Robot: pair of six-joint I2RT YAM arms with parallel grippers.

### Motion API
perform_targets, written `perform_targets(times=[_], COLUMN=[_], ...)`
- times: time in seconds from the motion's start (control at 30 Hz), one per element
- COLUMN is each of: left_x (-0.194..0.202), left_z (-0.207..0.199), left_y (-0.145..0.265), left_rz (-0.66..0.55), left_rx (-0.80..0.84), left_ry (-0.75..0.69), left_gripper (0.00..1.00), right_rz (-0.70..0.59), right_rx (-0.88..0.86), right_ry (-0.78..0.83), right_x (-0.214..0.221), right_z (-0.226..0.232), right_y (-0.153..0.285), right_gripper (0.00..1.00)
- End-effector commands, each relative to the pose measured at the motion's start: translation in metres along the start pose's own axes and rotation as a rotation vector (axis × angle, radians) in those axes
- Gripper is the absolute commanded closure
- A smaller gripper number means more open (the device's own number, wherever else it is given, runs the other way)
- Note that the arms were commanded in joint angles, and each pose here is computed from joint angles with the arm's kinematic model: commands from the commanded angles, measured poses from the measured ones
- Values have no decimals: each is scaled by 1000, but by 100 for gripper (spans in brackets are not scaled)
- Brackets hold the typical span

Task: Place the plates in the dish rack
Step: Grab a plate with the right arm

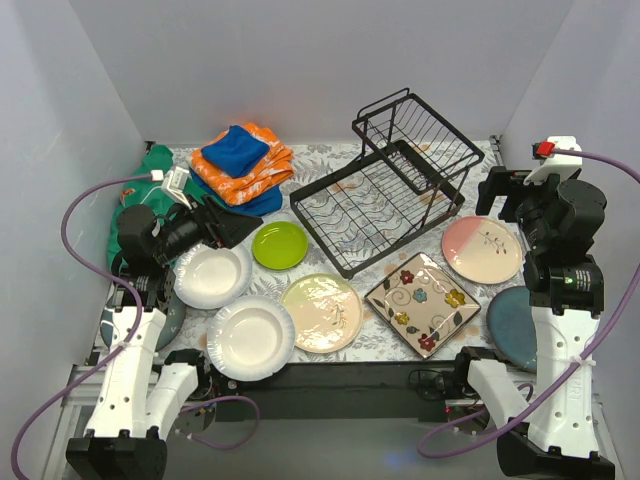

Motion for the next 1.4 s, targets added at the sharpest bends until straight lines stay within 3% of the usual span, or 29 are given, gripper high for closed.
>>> perform_targets(times=[0.0, 0.4, 0.63, 1.2, 1.37], left_x=[-5, 5, 10, 54, 75], left_z=[-14, -6, 1, 3, 2], left_y=[3, 1, -1, -45, -53], left_rz=[11, 74, 95, 200, 250], left_rx=[37, 52, 43, -26, -60], left_ry=[-20, 13, 36, 46, 32], left_gripper=[2, 2, 2, 2, 2], right_rz=[-66, -85, -232, -271, -212], right_rx=[16, -167, -716, -999, -1090], right_ry=[4, 94, 335, 468, 488], right_x=[-20, -15, 4, 47, 79], right_z=[-5, 15, 70, 98, 111], right_y=[8, 9, 28, 50, 49], right_gripper=[1, 1, 2, 2, 2])
Point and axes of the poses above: each gripper's point midway between its finger pads, its own y axis back along the fingers, its own z axis along the line the jaws close on, x = y × z, the point moved 6 cm from there along y, back along the fingers, and after that the axes turned 15 degrees about y, right-handed, at the moved point
